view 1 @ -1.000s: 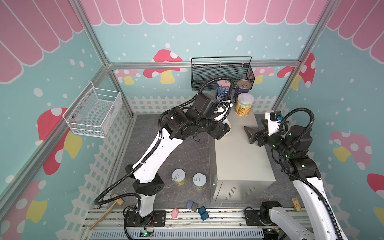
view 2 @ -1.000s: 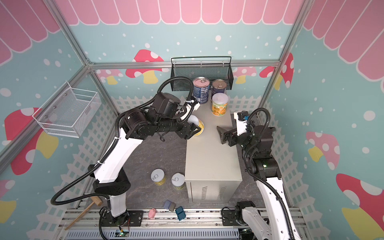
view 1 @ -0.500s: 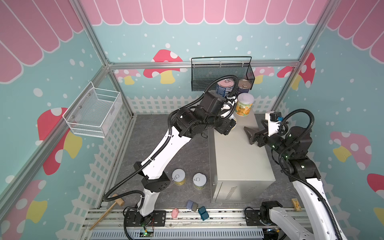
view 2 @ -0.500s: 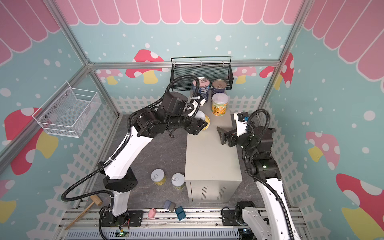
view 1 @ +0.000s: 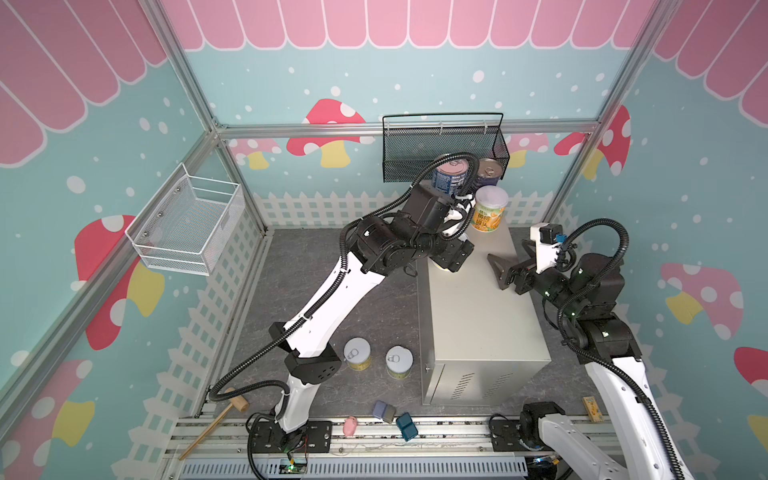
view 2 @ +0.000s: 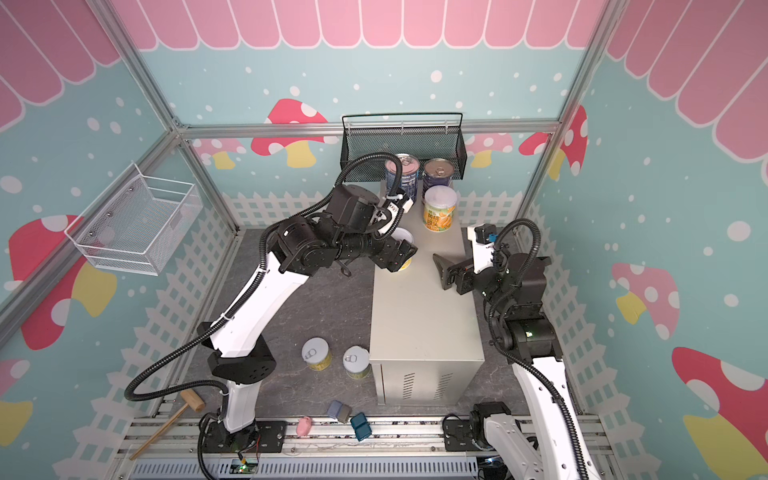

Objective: Place and organize the canned foods onto the counter
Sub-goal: 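Carry the yellow can with the left gripper over the cabinet top toward the peach canister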

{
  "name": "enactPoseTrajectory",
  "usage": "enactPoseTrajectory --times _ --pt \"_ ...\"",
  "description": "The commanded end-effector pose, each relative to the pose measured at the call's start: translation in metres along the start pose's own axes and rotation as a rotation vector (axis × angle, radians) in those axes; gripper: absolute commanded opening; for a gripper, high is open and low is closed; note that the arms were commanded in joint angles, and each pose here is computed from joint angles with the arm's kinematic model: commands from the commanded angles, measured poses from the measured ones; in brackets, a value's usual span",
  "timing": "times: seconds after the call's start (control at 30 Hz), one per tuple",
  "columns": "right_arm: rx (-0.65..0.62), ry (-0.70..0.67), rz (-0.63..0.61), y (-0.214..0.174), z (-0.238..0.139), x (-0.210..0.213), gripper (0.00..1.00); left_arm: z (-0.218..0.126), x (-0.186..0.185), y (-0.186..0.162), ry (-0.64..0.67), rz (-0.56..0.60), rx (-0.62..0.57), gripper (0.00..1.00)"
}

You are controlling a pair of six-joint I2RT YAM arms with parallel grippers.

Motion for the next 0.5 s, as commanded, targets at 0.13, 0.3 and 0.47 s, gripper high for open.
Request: enactPoseTrajectory --times 0.13,0.3,0.47 --pt "-0.023 0.028 -0.011 0.003 -0.001 0.005 1.0 -0.013 0.009 0.003 0.023 -0.026 -0.047 0.89" --pt "-0.019 0.035 -0.008 0.0 0.0 0.005 1.0 -0.022 0.012 -0.002 0.022 -0.049 -0.086 0.9" --pt "-0.018 0.039 -0.007 0.0 0.002 0.005 1.0 -0.032 0.013 -0.006 -0.03 -0.081 -0.162 0.91"
Point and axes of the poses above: each gripper's point midway between its finger pads, its own z axis out along the fingers, its own x axis along the line the jaws close on, y = z × x, the point moved 5 cm from there along -z, back along the fingers, and after that the axes turned 5 degrees about z, right-handed, at the moved point
